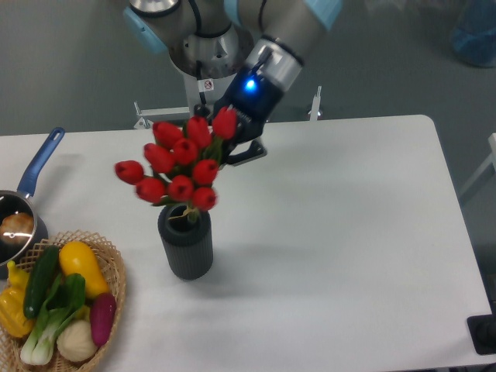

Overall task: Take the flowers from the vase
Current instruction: 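Lift the gripped tulips straight up out of the grey vase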

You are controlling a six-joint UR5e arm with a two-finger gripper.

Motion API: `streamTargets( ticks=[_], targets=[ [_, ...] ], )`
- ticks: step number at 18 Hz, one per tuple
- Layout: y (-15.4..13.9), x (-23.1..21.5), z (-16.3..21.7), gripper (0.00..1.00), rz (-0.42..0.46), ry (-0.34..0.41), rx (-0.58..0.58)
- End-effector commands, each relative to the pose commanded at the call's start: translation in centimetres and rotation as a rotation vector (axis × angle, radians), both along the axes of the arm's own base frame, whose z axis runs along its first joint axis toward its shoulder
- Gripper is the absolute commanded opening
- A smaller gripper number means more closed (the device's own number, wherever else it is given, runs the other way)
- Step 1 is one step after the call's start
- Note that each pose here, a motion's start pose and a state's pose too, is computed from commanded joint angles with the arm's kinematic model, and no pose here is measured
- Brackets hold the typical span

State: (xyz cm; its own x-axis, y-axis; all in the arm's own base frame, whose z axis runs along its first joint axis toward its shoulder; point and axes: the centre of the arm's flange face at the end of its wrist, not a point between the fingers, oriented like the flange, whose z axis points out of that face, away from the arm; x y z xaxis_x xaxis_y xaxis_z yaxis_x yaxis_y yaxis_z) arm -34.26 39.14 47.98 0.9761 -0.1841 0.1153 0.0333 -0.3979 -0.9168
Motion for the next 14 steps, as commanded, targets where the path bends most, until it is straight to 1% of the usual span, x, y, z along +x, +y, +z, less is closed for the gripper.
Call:
streamTargets(
  ticks=[3,6,8,10,13,14],
  targets=[
    [-0.4,-0.6,1.3,0.00,0.018,-0.052,0.034],
    [-0.3,-0.7,1.4,0.00,0.025,-0.068,0.032],
    [-0.8,-1.3,1.5,0.00,0.038,-0.066,0.035],
    [-2.0,-2.6,1.5,0.00,0.073,-0.062,0.035],
    [-4.1,-4.9,1.3,0.00,0.134,-0.026,0.018],
    [-5.1,-6.1,1.5,0.00,0.167,0.005,-0.002]
  ],
)
